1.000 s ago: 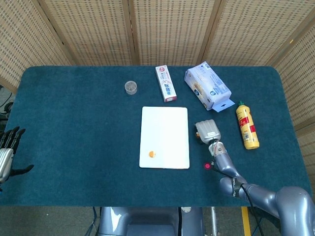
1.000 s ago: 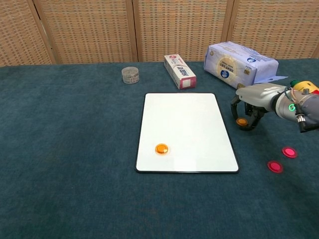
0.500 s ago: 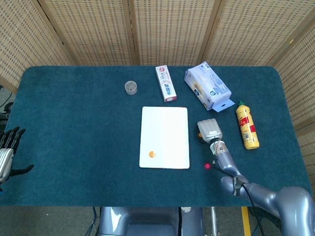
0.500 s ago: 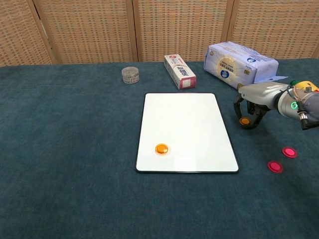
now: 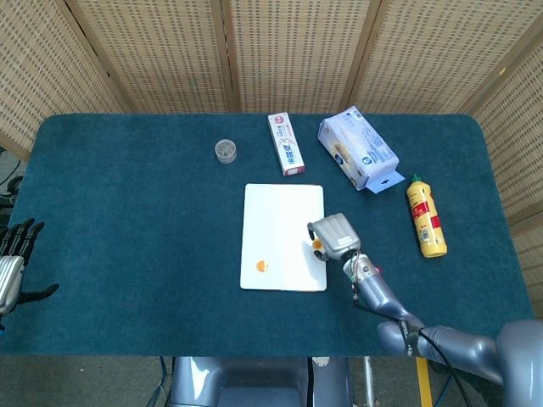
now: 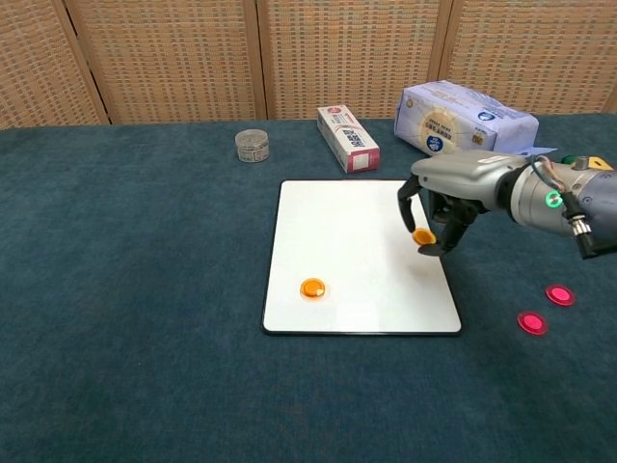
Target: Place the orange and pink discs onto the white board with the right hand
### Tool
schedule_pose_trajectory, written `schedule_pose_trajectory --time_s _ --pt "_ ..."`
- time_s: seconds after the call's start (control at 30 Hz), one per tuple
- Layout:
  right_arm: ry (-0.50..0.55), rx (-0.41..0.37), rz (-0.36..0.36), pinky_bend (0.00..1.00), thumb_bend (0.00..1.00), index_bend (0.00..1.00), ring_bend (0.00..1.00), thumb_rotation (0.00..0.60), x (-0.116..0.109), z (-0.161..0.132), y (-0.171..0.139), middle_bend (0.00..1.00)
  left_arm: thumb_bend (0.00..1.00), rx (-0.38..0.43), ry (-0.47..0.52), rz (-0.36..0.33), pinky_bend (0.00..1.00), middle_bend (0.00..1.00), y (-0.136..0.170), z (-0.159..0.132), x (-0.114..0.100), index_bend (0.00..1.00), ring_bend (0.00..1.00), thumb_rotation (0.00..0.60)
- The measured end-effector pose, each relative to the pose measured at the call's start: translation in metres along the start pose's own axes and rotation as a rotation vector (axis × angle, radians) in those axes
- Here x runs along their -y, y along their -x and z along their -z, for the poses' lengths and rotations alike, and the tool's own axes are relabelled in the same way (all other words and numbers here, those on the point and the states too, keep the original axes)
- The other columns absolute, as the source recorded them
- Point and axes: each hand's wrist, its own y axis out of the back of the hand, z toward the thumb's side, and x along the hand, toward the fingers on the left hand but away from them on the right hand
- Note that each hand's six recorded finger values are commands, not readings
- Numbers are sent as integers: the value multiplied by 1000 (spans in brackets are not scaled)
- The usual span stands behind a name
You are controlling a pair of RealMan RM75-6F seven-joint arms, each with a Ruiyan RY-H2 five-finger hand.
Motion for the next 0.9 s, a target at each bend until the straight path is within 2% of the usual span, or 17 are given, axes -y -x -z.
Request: schedule_pose_trajectory --time_s 0.13,0.37,0.43,0.5,0.57,0.9 --pt "-22 -86 17 1000 363 520 954 600 -7 -33 -13 969 0 2 -1 -1 0 0 1 -1 0 0 0 600" --pt "-54 -109 7 1000 359 520 954 600 2 -54 -14 969 0 5 8 -5 0 0 2 0 -2 0 0 600" --pt "-58 -105 3 1000 345 493 954 600 4 -56 -13 969 0 6 8 -4 0 0 2 0 -2 0 0 600" --pt "-63 -100 -4 1000 323 399 954 600 6 -56 -12 969 0 8 8 -4 0 0 2 0 -1 0 0 600" --pt "-69 -93 -11 1000 314 360 954 600 7 -55 -11 969 0 7 8 -4 0 0 2 0 -2 0 0 600" --pt "-61 -85 -14 1000 318 349 954 600 5 -48 -20 969 0 7 5 -2 0 0 1 0 -1 0 0 600"
